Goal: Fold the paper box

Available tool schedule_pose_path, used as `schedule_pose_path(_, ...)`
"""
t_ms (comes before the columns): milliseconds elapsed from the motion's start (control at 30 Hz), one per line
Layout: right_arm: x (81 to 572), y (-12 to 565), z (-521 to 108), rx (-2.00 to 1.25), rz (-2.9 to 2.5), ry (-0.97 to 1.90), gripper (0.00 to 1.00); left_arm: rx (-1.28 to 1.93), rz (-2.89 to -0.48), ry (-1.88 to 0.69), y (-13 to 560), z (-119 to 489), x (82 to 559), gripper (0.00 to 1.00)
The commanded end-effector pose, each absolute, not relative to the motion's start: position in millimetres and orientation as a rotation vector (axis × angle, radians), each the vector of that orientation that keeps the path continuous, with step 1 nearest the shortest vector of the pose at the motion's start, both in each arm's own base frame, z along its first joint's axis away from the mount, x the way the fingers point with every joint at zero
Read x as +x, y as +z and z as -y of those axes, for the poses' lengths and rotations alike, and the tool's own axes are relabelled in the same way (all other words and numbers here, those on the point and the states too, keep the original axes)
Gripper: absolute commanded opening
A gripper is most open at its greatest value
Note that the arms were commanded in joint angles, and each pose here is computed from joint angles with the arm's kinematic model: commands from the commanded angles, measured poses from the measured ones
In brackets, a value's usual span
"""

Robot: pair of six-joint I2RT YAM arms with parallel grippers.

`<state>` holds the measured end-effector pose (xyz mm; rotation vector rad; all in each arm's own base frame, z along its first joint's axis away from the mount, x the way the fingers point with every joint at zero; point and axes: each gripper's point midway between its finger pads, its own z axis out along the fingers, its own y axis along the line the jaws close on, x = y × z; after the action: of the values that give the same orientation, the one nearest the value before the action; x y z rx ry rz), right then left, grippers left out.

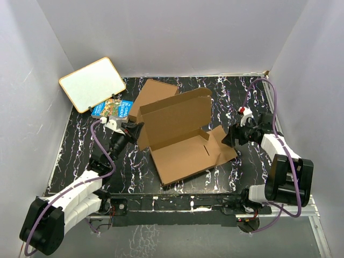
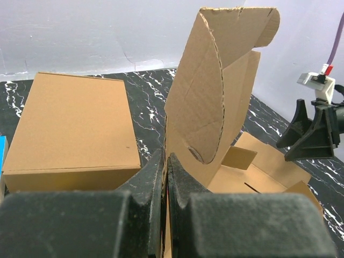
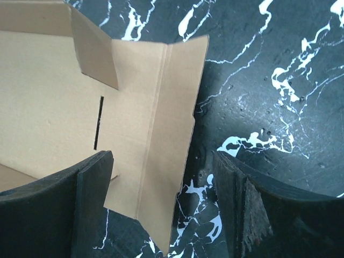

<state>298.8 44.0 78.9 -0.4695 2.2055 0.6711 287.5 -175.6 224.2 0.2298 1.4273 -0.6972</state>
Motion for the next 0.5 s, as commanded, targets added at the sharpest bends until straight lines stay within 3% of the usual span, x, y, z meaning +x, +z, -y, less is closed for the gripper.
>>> schedule_pose_path(0, 319.6, 83.5, -29.6, -0.465, -2.211, 0.587, 0.79, 0.2, -1.319, -0.728, 261.3, 176.9, 287.8, 0.0)
schedule_pose_path(233, 324.2, 70.2, -27.6, -0.41, -2.288, 0.634, 0.73, 0.2, -1.319, -0.74, 261.5, 179.2, 286.8, 0.0)
schedule_pose_path(467, 324.9, 76.2, -34.2, -0.411, -2.266, 0.69, 0.4, 0.195, -1.323, -0.755, 261.5, 181.4, 287.3, 0.0)
